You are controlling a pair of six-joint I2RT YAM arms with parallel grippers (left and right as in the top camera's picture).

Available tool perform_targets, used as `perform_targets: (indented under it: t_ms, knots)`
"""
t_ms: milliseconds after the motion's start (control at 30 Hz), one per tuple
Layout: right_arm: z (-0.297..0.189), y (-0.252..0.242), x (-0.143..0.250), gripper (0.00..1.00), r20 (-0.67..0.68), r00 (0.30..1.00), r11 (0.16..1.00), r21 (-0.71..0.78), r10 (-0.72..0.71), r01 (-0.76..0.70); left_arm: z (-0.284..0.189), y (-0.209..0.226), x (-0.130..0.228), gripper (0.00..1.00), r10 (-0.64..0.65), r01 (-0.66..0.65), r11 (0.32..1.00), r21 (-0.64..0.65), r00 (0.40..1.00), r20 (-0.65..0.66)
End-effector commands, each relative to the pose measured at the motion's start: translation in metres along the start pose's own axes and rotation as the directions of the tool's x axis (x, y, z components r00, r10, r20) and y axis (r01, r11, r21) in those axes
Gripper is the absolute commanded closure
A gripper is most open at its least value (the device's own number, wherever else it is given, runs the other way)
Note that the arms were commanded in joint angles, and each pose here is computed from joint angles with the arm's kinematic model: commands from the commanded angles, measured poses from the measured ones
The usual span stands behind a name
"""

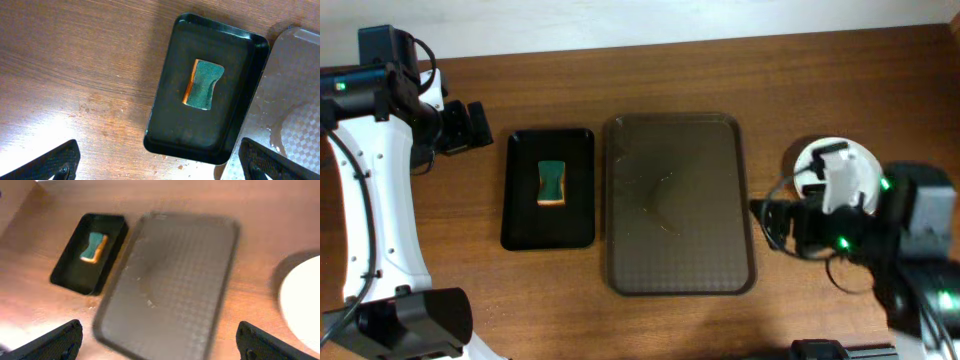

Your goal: Clean dirty plates on tray and stack at the side

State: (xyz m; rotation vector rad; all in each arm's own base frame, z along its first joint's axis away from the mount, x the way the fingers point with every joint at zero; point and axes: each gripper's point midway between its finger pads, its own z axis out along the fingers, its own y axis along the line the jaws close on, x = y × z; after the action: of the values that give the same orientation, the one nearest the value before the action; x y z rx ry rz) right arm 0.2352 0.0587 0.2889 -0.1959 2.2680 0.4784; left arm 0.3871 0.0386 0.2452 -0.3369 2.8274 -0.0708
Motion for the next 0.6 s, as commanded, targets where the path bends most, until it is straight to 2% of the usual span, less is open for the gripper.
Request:
perform_targets:
  t_ms: [0,33,100,167,267,333,567]
  knots:
    - [-0.042,-0.024,-0.011,0.02,0.133,0.978,0.955,0.272,-0.161,0.120,-0.005,0.000,-0.001,0.00,0.002,-0.002,1.000,0.008,1.000,0.014]
    - [-0.047,-0.027,-0.013,0.02,0.162,0.971,0.945,0.303,-0.177,0.122,-0.005,0.000,-0.001,0.00,0.002,-0.002,1.000,0.008,1.000,0.014]
    - [-0.060,-0.038,-0.014,0.02,0.303,0.919,0.904,0.412,-0.252,0.112,-0.005,0.000,-0.001,0.00,0.002,-0.002,1.000,0.008,1.000,0.014]
    - [-0.046,-0.044,0.000,0.02,0.393,0.869,0.898,0.425,-0.299,0.117,-0.005,0.000,-0.001,0.00,0.002,-0.002,1.000,0.008,1.000,0.014]
    - [-0.010,-0.060,0.044,0.02,0.449,0.831,0.892,0.436,-0.329,0.118,-0.005,0.000,-0.001,0.00,0.002,-0.002,1.000,0.008,1.000,0.013]
    - [0.004,-0.068,0.058,0.02,0.492,0.796,0.886,0.450,-0.353,0.115,-0.005,0.000,-0.001,0.00,0.002,-0.002,1.000,0.008,1.000,0.014]
    - [0.043,-0.084,0.064,0.01,0.606,0.681,0.880,0.459,-0.411,0.123,-0.005,0.000,-0.001,0.00,0.002,-0.002,1.000,0.008,1.000,0.014]
